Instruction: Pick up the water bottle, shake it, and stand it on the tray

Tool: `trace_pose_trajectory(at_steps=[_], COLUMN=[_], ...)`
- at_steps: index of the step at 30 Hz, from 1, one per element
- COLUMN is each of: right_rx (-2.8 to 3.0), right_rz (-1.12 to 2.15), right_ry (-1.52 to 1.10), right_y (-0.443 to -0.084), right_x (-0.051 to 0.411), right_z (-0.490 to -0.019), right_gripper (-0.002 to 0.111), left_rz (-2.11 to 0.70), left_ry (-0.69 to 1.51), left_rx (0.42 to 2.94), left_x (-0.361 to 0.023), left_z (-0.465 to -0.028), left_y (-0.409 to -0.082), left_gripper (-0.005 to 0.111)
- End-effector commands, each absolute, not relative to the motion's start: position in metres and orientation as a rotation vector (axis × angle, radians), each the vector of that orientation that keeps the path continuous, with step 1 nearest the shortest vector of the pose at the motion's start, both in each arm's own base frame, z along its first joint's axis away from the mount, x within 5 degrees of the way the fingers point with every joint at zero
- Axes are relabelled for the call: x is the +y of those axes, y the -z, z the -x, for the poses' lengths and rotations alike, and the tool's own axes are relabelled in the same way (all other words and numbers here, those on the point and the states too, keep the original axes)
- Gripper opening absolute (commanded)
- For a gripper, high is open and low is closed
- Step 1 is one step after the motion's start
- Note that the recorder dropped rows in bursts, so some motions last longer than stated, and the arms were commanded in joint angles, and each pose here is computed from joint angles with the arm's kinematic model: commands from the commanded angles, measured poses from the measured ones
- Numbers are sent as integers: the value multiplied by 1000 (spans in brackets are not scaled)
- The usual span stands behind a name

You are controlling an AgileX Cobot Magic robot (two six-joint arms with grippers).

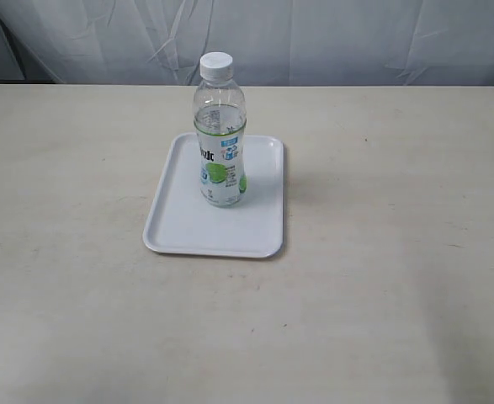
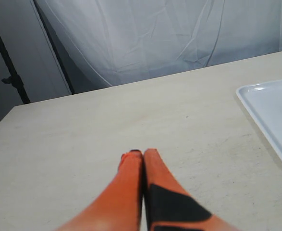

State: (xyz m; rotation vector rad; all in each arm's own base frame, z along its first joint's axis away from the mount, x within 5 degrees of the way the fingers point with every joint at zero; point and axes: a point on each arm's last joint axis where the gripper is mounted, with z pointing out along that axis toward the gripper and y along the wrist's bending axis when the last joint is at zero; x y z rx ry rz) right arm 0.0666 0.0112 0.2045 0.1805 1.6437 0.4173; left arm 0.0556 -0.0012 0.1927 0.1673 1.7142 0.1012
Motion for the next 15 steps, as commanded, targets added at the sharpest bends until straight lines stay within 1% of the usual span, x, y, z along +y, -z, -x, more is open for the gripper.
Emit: trace_pose_trajectory(at_steps=[1,5,15], right_rx=[1616,1629,1645], right_rz=[-261,-326,-327], right_ry=[-360,-354,-357], right_y=[-202,-198,-197], right_x=[5,4,4], right_z=[-59,-56,-56], right_gripper=[0,0,0], left_rz=[-163,-163,-162], left_ry=[-96,-96,-94], left_rx=[1715,1715,1716], left_x=[-1,-1,-1], left_z=[-55,-55,-55], left_y=[-192,-192,-192], left_gripper=[0,0,0])
